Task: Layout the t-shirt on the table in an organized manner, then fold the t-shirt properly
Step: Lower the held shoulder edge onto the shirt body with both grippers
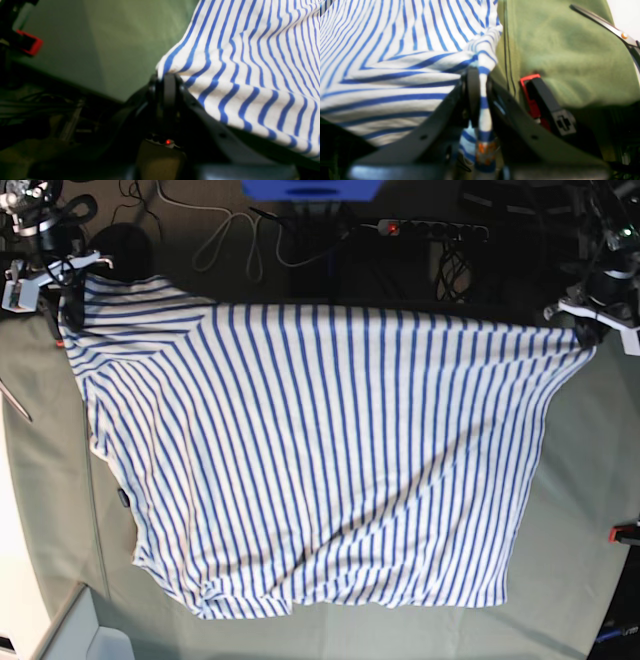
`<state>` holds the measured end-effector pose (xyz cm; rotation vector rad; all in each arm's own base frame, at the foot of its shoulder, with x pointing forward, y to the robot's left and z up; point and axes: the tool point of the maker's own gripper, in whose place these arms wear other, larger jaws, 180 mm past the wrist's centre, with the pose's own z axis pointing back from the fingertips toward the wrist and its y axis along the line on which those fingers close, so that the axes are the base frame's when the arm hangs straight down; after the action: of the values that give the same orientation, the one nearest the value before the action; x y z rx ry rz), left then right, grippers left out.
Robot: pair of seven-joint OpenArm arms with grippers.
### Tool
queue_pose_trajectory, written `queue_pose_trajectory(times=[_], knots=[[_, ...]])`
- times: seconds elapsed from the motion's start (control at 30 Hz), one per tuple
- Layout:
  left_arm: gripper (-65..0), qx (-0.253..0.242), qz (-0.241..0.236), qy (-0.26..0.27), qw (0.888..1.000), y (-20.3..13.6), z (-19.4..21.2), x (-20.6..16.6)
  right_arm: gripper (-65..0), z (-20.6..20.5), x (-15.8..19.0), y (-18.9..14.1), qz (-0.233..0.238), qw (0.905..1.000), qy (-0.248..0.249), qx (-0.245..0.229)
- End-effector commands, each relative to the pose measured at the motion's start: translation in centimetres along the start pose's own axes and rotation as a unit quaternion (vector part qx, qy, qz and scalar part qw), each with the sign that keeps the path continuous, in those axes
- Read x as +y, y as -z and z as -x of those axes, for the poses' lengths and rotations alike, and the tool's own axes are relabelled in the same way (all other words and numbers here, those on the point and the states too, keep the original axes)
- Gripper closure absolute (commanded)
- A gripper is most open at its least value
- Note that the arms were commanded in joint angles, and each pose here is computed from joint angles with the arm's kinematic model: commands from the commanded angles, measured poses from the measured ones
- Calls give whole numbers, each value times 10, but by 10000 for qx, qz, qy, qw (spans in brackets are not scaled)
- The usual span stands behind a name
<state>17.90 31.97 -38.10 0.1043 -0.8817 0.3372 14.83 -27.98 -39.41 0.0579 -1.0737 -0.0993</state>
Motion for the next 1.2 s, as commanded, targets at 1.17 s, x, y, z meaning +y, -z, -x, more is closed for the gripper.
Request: queue_pose_trajectory(times=[1.17], knots=[[-2,-979,630,-536,9917,76,-96,-57,0,-93,8,123,-141,9896,58,-1433]])
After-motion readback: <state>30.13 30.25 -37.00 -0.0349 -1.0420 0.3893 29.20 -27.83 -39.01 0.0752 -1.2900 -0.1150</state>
